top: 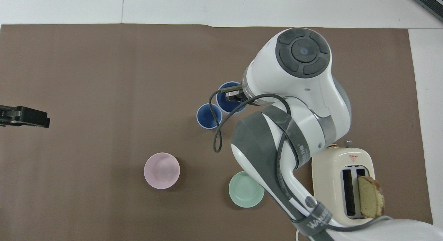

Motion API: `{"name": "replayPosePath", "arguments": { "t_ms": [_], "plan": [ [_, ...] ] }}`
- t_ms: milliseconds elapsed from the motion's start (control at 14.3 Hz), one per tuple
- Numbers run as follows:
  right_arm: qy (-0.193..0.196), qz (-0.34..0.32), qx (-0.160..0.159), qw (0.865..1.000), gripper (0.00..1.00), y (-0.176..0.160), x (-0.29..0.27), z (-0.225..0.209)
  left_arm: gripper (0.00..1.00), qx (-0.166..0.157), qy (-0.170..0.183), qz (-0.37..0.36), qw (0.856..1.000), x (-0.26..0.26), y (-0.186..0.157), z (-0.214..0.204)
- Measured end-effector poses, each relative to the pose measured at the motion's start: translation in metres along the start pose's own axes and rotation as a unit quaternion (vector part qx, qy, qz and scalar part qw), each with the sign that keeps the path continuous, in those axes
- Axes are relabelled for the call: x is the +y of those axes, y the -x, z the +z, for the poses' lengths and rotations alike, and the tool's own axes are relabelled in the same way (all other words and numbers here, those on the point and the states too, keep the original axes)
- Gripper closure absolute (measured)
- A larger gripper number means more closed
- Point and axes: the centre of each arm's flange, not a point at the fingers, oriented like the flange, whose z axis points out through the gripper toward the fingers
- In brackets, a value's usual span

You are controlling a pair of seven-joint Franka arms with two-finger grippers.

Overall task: Stack blue cups with both arms
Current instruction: 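Carry the second blue cup over the first cup with the right gripper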

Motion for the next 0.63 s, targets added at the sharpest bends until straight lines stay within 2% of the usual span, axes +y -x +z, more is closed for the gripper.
{"name": "replayPosePath", "arguments": {
  "t_ms": [279,628],
  "plan": [
    [-0.028,-0.005,0.006,1.0,0.96,0.001,-0.019,0.005,0.0,0.001,0.018,-0.006,1.0,-0.004,0.0,0.0],
    [-0.031,-0.017,-0.003,0.999,0.96,0.0,-0.038,0.037,0.0,-0.002,0.019,-0.005,1.0,-0.003,0.001,0.0]
  ]
}}
